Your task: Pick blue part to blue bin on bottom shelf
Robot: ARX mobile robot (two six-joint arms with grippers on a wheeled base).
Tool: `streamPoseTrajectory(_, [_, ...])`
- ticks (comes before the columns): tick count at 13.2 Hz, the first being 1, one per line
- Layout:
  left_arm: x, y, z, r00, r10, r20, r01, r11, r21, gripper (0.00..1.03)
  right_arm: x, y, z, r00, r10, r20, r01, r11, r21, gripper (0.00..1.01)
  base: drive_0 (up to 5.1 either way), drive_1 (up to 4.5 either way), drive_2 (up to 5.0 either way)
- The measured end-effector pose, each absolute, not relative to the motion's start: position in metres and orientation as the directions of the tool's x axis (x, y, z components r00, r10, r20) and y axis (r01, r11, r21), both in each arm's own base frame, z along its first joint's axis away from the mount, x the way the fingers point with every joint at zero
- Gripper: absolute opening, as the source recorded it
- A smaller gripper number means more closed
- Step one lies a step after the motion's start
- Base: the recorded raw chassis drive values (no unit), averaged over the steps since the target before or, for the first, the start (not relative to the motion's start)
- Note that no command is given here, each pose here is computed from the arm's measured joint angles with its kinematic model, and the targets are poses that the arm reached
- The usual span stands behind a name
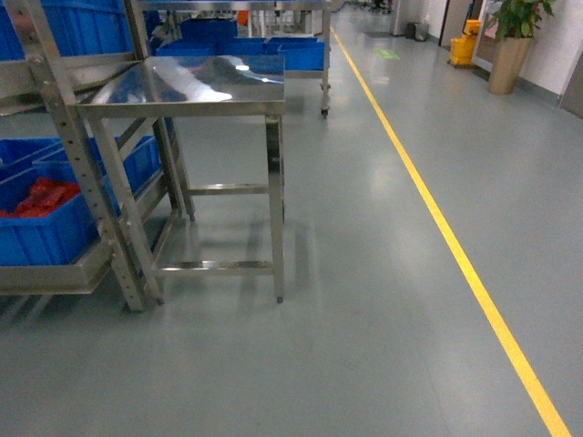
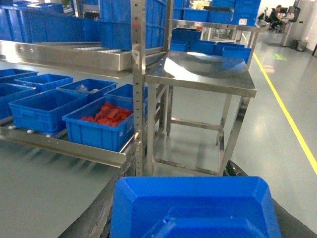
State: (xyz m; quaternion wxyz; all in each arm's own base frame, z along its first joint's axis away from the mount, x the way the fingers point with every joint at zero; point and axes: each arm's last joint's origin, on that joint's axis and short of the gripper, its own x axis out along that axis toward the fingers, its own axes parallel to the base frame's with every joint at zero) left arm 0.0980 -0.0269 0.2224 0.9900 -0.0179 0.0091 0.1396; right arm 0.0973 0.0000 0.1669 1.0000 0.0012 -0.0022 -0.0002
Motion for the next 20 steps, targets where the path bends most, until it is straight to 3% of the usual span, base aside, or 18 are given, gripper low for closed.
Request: streamPoseTrajectory(20, [0.098,-0.0269,0.2224,0.961,0.276,-0.024,-0.276,0.96,-0.032,0.43,0.0973,0.0,0.1665,1.0,0.0,0.0,0.0,1.0,0.002,0.98,-0.1,4.01,-4.2])
